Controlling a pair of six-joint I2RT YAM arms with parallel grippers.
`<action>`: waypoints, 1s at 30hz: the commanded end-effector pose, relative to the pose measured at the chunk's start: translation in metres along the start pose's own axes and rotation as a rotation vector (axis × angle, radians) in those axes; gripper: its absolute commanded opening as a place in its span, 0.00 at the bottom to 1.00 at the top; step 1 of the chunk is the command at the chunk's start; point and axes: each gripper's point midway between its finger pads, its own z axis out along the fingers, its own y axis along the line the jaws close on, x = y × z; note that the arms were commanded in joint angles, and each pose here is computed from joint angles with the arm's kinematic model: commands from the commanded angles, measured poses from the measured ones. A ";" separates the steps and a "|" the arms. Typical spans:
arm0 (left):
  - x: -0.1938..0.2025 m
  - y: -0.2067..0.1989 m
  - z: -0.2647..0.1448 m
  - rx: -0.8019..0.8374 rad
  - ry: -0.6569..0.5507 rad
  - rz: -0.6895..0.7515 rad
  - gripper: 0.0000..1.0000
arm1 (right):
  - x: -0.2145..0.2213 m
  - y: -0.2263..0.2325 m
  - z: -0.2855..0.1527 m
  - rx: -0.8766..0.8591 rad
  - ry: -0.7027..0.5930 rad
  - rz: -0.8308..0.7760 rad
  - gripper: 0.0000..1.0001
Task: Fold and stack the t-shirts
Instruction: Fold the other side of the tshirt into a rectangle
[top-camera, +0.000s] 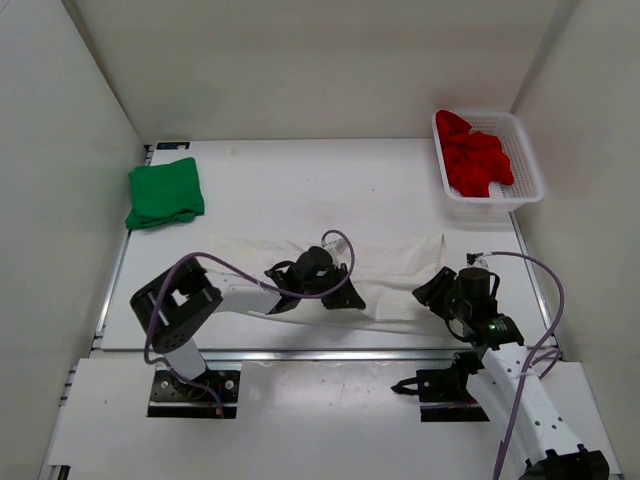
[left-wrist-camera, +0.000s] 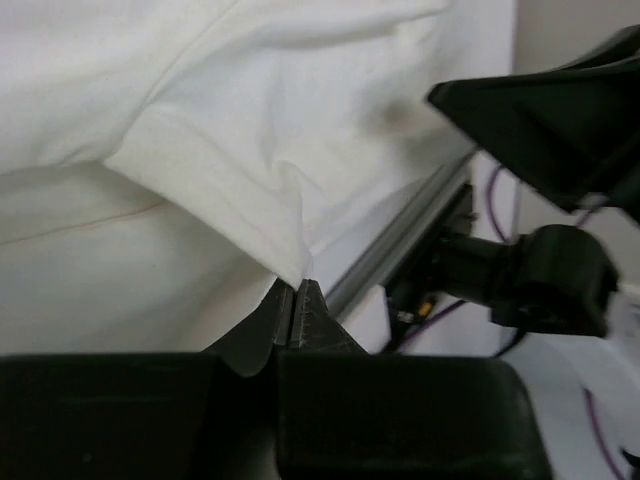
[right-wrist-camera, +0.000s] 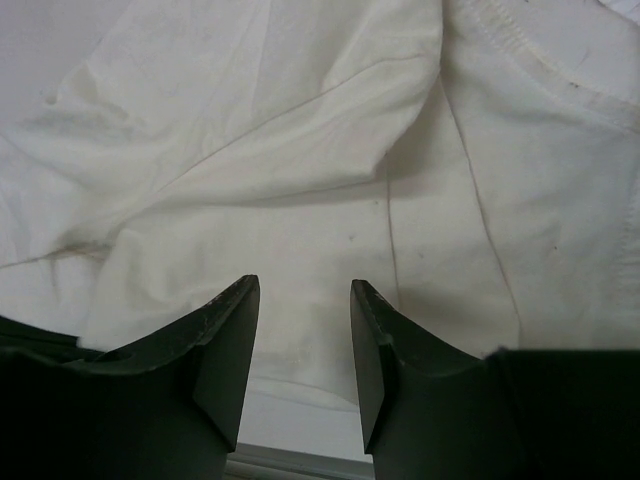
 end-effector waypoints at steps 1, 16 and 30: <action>-0.016 -0.029 -0.029 0.113 -0.028 -0.028 0.00 | -0.002 0.001 0.005 -0.017 -0.014 -0.023 0.39; 0.032 0.033 -0.039 0.041 0.081 -0.164 0.35 | -0.004 -0.018 0.023 0.011 -0.021 0.013 0.38; -0.032 0.074 -0.071 -0.053 -0.139 -0.119 0.56 | -0.098 -0.014 0.037 -0.019 -0.251 0.050 0.42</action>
